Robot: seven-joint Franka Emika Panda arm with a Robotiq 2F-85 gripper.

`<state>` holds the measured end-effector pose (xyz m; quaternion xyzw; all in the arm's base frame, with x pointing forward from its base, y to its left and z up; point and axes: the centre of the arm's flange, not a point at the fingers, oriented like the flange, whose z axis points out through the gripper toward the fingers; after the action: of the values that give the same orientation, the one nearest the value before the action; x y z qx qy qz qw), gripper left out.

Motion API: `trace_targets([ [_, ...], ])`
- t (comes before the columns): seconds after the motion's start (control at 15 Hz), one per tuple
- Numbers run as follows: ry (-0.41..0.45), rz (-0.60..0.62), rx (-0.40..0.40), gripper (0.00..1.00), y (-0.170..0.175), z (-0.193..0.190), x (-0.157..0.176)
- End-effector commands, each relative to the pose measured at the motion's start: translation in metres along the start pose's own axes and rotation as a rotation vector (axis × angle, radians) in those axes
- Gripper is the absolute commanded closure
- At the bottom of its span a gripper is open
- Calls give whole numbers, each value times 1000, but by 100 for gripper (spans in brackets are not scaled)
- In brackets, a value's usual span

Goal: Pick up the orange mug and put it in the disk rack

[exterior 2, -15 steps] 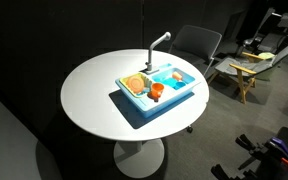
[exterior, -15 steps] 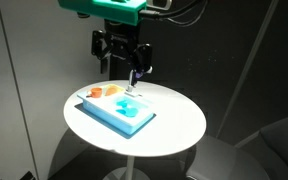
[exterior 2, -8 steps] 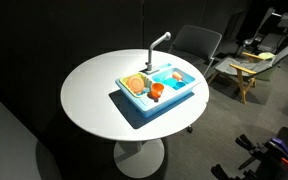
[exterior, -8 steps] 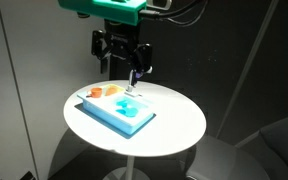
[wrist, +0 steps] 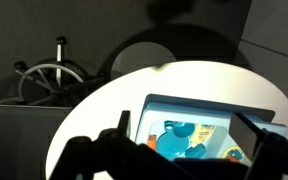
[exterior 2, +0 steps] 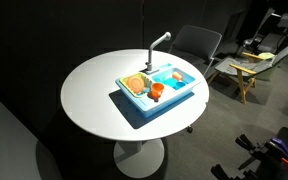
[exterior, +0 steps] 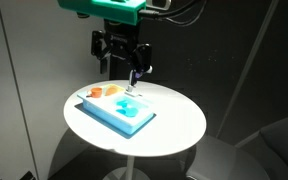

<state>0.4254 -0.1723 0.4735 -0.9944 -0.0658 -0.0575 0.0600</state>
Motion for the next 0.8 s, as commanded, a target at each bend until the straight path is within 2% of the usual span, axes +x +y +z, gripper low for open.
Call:
trace_targets([
  [0.0,9,-8,2,0,-2,0,8],
  [0.4,14,-73,-23,0,-26,9,32],
  [0.73,57,-124,-64,0,-44,24,62],
])
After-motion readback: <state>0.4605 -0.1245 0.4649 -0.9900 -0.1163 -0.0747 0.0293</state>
